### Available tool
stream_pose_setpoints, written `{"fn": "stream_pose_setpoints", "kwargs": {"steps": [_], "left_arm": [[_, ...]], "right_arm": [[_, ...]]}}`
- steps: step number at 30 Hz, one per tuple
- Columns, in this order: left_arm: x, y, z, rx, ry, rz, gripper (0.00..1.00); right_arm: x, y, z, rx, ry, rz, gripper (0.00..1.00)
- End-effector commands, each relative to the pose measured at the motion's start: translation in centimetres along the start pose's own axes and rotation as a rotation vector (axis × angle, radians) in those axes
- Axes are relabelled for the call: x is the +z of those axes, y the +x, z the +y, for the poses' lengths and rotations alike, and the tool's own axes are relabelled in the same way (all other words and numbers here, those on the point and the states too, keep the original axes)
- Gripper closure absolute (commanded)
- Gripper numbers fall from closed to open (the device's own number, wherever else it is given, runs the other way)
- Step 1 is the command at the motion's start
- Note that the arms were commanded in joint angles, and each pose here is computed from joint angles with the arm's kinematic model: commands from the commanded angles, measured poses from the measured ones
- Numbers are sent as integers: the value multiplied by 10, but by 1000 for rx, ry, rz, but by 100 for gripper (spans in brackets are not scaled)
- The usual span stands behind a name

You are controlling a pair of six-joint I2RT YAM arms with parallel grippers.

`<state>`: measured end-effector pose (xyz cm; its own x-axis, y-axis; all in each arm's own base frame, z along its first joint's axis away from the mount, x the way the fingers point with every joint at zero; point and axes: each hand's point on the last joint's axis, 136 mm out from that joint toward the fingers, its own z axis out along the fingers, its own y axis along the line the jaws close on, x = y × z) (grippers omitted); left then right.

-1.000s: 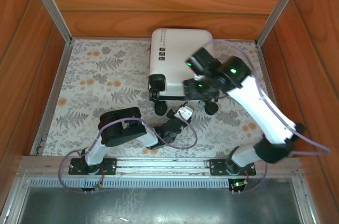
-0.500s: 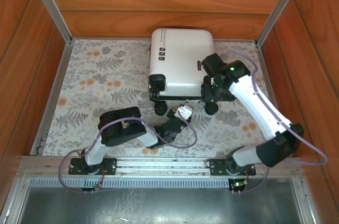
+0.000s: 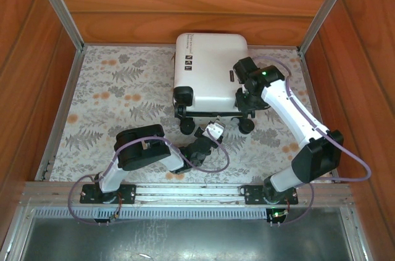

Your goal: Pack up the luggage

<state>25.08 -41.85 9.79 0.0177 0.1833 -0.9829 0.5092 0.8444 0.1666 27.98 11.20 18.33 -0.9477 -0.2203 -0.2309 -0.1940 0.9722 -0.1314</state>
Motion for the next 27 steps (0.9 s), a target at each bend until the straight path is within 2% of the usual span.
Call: {"fn": "stream_pose_setpoints", "kwargs": {"steps": [1,3,4,9,18,22,27], "left_arm": [[0,-1,-18,-18,76,-13,100],[0,0,-19,-16,74,-10,100],[1,0,-19,-15,70,-8,100],[2,0,-19,-23,67,-4,100],[7,-2,-26,-16,73,-14,100],[10,-2,-32,1,84,-19,100],[13,-5,-46,64,99,-33,100]], "right_arm": [[4,-10,19,-81,-78,-18,85],[2,-10,25,-75,-112,-15,97],[0,-8,33,-73,-160,-1,100],[-16,0,79,-70,-372,52,100],[-50,7,159,-78,-586,70,100],[-52,6,183,11,-644,65,100],[-46,5,213,57,-642,55,100]]}}
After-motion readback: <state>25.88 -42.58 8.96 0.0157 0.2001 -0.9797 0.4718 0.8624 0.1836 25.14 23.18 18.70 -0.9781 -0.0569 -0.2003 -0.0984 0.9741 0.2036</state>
